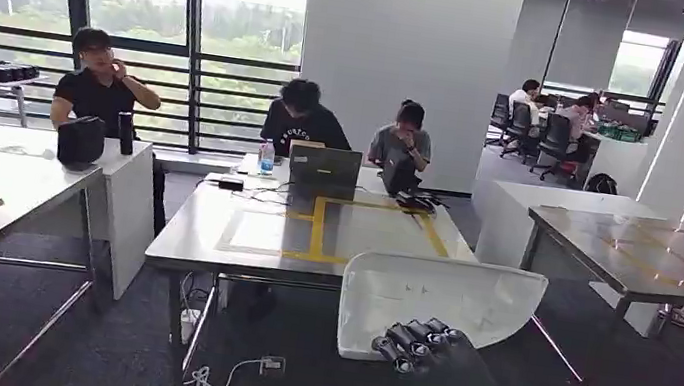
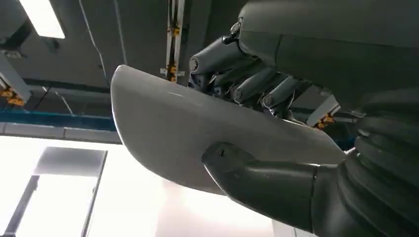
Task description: Take the parts from the cabinet and place them on the table.
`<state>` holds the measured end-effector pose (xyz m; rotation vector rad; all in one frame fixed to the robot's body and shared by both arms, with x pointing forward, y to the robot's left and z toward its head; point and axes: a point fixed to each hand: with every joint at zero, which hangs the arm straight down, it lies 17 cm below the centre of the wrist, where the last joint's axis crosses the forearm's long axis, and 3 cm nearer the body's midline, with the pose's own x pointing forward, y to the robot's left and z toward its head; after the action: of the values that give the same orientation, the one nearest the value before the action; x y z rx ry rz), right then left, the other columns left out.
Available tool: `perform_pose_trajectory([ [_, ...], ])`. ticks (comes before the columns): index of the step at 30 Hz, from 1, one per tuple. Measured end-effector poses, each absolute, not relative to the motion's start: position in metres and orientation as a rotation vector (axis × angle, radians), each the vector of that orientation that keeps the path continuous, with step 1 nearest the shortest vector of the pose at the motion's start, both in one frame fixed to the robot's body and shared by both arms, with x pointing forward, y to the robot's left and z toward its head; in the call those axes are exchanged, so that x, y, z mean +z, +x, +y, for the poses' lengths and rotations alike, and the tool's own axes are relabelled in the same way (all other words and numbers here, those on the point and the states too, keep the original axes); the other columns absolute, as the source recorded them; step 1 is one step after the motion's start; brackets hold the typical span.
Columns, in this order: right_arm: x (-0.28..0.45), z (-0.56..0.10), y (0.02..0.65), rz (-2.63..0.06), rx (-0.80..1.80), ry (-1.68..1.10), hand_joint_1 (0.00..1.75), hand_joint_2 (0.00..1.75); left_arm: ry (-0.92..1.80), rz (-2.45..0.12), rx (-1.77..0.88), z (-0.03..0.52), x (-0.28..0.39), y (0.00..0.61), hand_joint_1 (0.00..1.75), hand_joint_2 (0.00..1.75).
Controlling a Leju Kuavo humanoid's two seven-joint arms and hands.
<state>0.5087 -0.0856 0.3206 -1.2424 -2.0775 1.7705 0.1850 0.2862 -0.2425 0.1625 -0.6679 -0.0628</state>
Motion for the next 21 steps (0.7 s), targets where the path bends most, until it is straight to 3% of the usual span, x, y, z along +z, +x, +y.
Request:
perform_pose_trajectory([
  [21, 0.3163, -0.0819, 0.5071, -2.078, 1.784, -1.215, 1.61, 1.75, 0.165, -0.654, -0.063, 0.2894, -0.2447, 0.1788, 0.0, 1.75],
])
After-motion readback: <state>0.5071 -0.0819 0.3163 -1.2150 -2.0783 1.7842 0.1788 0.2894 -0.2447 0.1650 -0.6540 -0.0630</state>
